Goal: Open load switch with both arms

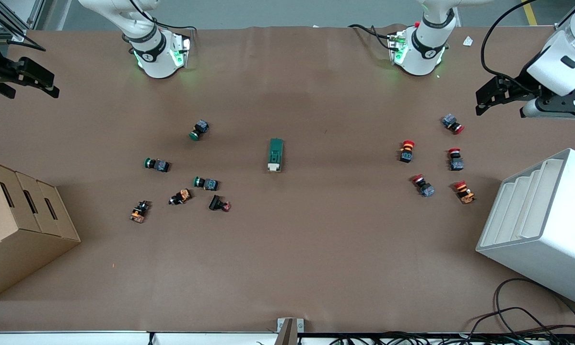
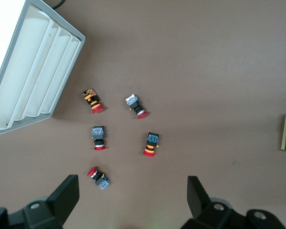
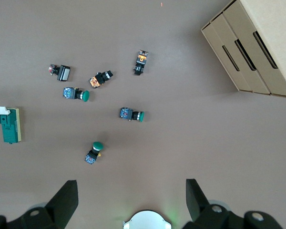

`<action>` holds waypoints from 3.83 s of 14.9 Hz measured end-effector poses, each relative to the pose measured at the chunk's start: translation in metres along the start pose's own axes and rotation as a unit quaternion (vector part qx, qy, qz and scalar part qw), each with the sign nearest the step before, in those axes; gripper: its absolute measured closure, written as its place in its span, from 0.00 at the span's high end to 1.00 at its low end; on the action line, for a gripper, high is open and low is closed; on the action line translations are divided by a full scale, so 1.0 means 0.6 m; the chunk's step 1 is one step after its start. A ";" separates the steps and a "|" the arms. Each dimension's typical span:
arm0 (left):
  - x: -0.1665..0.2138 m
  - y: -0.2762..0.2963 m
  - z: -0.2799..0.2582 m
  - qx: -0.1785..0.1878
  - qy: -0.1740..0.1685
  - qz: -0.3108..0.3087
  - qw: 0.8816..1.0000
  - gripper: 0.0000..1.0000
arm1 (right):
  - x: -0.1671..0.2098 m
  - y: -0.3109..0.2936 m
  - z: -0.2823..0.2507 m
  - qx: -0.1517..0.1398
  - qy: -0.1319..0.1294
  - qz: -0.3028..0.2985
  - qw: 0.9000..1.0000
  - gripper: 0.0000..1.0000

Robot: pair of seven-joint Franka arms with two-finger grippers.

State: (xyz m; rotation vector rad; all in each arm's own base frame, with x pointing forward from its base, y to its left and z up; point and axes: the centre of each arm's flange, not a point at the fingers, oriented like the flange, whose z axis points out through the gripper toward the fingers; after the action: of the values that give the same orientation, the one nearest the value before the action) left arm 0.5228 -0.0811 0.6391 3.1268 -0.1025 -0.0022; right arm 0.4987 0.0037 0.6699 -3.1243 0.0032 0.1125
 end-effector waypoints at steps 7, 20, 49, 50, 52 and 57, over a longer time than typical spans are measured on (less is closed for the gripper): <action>0.018 0.020 -0.015 -0.004 0.011 0.012 1.000 1.00 | 0.000 -0.001 -0.001 0.000 0.001 -0.001 1.000 1.00; -0.032 0.397 0.047 -0.027 0.007 -0.013 1.000 1.00 | 0.097 0.025 0.103 0.002 -0.028 0.013 1.000 1.00; -0.442 0.890 0.820 0.036 0.426 -0.091 0.899 1.00 | 0.186 -0.633 0.636 -0.071 -0.127 0.589 0.795 1.00; -0.451 0.882 0.843 0.027 0.435 -0.085 0.896 1.00 | 0.181 -0.647 0.653 -0.070 -0.132 0.600 0.786 1.00; -0.462 0.869 0.875 0.009 0.453 -0.073 0.889 1.00 | 0.168 -0.675 0.684 -0.075 -0.133 0.614 0.775 1.00; -0.445 0.848 0.914 -0.020 0.491 -0.031 0.870 1.00 | 0.126 -0.740 0.765 -0.090 -0.124 0.635 0.758 1.00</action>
State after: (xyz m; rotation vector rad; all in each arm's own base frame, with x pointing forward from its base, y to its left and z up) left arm 0.2220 -0.5784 0.0977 2.6659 0.0180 1.4971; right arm 0.5419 0.4546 0.2135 -2.5404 2.1288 0.5255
